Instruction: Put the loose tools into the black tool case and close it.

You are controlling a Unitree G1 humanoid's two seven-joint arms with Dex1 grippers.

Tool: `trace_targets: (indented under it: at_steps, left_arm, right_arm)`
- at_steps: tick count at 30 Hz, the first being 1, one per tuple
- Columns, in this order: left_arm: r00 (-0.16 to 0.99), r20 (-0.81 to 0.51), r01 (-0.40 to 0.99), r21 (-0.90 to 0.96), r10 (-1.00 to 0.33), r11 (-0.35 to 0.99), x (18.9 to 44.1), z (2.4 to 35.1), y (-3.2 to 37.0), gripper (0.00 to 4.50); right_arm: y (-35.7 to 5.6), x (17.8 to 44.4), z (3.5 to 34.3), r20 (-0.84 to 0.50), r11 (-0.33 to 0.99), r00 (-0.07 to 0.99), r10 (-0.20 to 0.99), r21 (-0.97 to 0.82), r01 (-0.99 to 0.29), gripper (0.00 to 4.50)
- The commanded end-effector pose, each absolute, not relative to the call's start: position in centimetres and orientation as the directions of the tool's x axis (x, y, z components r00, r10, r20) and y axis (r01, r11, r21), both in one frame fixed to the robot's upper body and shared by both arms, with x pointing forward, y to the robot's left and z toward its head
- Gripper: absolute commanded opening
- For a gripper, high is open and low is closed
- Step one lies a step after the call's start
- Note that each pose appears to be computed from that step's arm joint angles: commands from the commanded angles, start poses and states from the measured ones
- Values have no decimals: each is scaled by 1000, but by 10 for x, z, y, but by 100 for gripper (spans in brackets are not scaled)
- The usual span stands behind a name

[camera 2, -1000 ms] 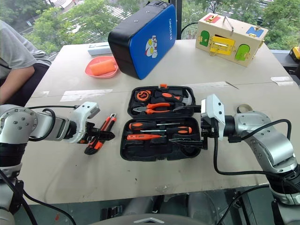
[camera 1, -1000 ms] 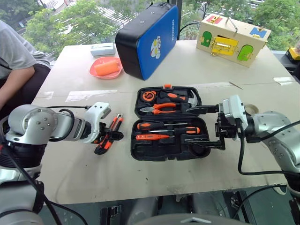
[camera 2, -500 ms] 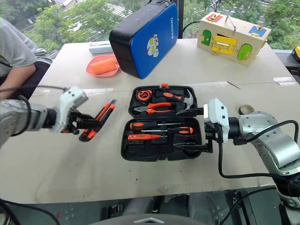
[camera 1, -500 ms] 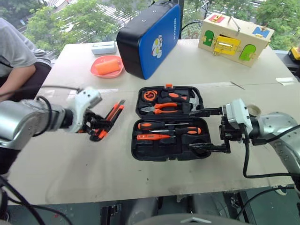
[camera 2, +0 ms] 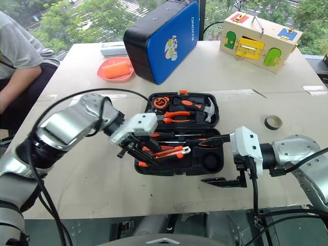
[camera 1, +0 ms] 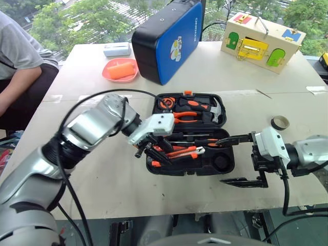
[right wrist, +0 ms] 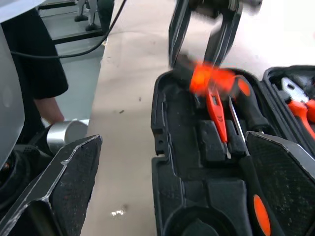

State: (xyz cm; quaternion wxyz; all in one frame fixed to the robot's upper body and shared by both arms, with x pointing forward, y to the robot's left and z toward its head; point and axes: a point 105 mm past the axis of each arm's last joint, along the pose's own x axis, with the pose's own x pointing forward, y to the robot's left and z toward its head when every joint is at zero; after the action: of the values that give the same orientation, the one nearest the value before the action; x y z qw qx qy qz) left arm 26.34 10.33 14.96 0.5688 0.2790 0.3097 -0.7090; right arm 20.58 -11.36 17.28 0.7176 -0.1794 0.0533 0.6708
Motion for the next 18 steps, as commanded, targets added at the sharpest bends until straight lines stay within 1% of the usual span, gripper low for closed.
trace_targets:
  at_steps: [1, 3, 6, 10, 12, 14, 16, 17, 18]
  left_arm:
    - [-214, -771, 975, -125, -600, -186, 267, 146, 96, 159]
    - [-236, -789, 969, -147, -568, -198, 265, 141, 98, 159]
    - [-231, -818, 968, -139, -526, -210, 267, 133, 102, 159]
    - [-226, -819, 971, -145, -527, -191, 272, 128, 97, 159]
    - [-218, -808, 972, -131, -548, -193, 274, 130, 92, 260]
    - [-221, -799, 972, -131, -559, -197, 273, 135, 91, 340]
    - [-241, -786, 967, -147, -570, -207, 269, 144, 93, 430]
    - [-267, -760, 961, -167, -593, -219, 263, 152, 94, 446]
    - [-286, -737, 957, -187, -613, -221, 259, 160, 94, 446]
  right_arm:
    - [-112, 201, 185, -294, 64, 132, 947, -231, -971, 450]
    - [-113, 201, 185, -294, 78, 147, 945, -233, -969, 450]
    - [-112, 202, 186, -286, 95, 161, 944, -232, -968, 450]
    - [-111, 204, 187, -277, 110, 174, 945, -234, -966, 450]
    - [-111, 206, 188, -268, 119, 182, 946, -234, -965, 450]
    - [-110, 206, 188, -265, 122, 183, 947, -232, -965, 450]
    - [-110, 206, 187, -264, 122, 183, 947, -230, -965, 450]
    - [-110, 206, 187, -263, 122, 182, 947, -228, -966, 450]
    - [-110, 206, 187, -263, 122, 181, 948, -226, -966, 450]
